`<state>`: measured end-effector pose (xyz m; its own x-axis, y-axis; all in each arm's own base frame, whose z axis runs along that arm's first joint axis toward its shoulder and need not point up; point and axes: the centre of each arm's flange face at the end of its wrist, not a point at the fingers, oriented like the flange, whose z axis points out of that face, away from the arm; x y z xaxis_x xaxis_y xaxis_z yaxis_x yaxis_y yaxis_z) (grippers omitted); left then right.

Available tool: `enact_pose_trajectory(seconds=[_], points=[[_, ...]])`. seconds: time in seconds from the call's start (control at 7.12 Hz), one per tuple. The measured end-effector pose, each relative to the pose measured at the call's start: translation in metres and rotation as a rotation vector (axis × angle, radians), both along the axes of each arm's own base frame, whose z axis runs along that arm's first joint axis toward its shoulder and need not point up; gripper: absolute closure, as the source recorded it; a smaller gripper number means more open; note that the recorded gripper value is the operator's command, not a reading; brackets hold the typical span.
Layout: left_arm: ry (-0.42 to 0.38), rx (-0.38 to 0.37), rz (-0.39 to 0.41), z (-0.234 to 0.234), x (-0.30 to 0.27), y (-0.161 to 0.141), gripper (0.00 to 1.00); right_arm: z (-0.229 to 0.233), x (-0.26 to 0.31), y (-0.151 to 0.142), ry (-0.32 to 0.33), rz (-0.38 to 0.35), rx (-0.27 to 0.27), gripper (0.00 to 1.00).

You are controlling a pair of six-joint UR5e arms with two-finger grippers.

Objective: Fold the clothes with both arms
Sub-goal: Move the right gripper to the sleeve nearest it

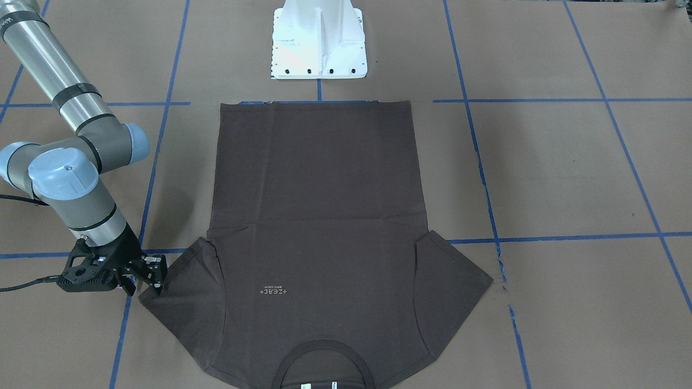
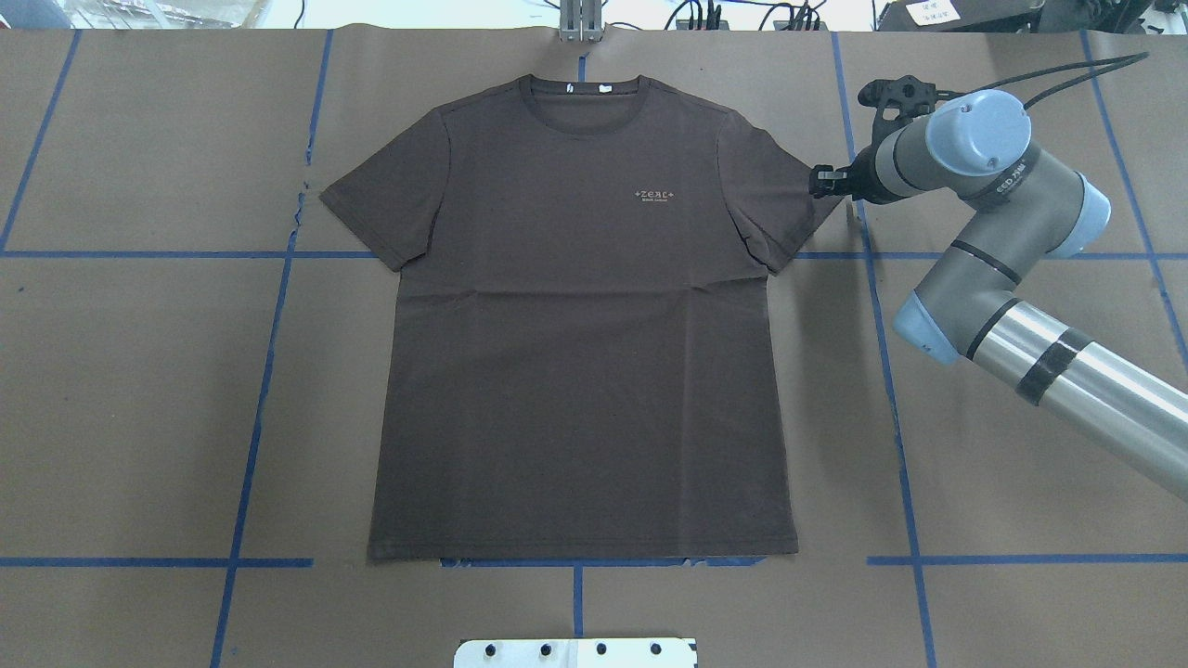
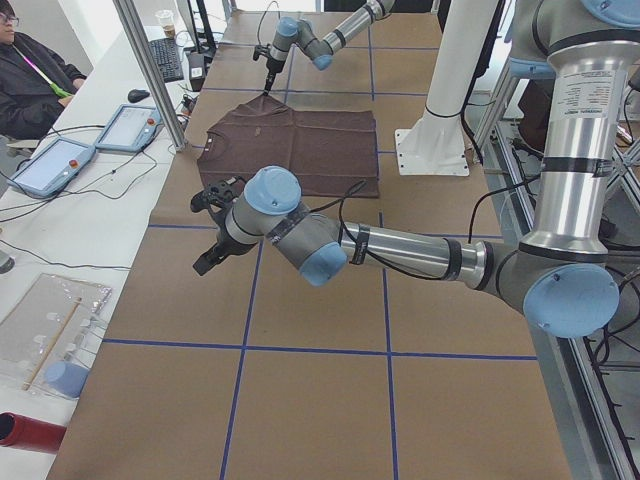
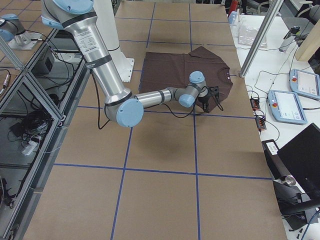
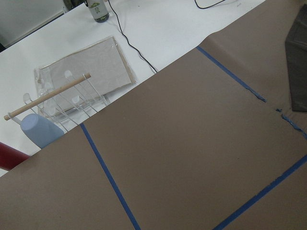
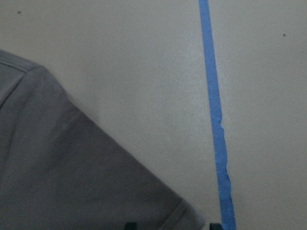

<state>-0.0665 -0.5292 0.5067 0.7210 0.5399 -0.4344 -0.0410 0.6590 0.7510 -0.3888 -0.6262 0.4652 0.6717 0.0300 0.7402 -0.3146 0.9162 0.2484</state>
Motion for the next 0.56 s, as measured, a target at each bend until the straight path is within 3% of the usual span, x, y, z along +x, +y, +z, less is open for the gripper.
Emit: enact_pose_trajectory(seconds=[0.56], points=[[-0.001,0.000,0.001,0.0006,0.0000,0.0007,0.00,0.0053,-0.0040,-0.0048,0.023,0.009,0.003,0.43]])
